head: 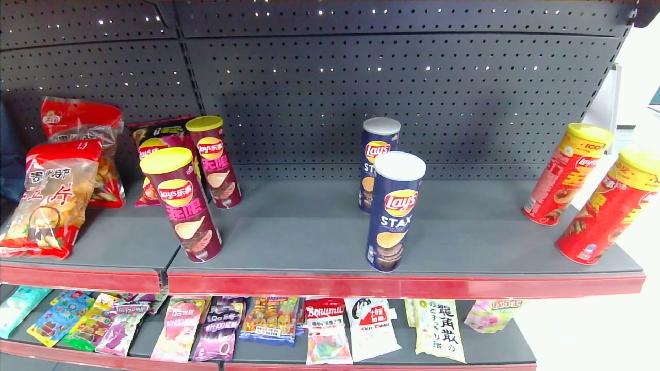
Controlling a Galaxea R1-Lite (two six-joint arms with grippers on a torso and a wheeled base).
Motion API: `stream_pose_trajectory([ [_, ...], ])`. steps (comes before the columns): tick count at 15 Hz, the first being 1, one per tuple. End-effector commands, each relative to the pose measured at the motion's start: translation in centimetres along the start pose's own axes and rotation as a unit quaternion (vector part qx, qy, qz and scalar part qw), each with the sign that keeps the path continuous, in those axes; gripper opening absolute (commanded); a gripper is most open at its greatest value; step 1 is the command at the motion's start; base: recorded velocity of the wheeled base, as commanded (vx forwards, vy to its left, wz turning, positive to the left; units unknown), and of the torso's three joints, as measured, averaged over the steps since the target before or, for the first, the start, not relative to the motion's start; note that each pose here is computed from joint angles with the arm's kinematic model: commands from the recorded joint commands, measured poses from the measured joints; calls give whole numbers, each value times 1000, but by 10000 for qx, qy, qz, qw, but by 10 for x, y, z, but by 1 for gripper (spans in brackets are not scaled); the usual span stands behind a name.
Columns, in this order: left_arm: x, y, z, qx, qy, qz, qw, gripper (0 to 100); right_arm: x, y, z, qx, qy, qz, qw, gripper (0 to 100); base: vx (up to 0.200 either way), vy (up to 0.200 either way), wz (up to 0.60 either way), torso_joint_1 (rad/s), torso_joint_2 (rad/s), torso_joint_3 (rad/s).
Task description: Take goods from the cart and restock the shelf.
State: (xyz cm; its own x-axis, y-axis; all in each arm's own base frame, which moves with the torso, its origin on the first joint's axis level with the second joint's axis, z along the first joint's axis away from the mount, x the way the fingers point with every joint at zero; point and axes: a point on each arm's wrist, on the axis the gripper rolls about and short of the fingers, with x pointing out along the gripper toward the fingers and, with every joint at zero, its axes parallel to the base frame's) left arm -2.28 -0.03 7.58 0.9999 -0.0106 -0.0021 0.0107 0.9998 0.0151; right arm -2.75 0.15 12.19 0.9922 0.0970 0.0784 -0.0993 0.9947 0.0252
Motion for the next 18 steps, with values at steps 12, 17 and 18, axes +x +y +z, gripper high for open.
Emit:
stream_pose_trajectory([
  [12, 0, 0, 0, 1, 12, -1, 10000, 100, 245, 42, 31, -254, 3721, 1675, 9126, 100, 0, 0, 0, 0, 0, 0],
  [17, 0, 0, 0, 1, 20, -1, 10000, 100, 281, 71, 10, -233, 3963, 1478, 9059, 100, 0, 0, 0, 0, 0, 0],
  [18, 0, 0, 0, 1, 20, -1, 10000, 100, 284, 74, 8, -264, 3987, 1446, 9052, 100, 0, 0, 0, 0, 0, 0],
])
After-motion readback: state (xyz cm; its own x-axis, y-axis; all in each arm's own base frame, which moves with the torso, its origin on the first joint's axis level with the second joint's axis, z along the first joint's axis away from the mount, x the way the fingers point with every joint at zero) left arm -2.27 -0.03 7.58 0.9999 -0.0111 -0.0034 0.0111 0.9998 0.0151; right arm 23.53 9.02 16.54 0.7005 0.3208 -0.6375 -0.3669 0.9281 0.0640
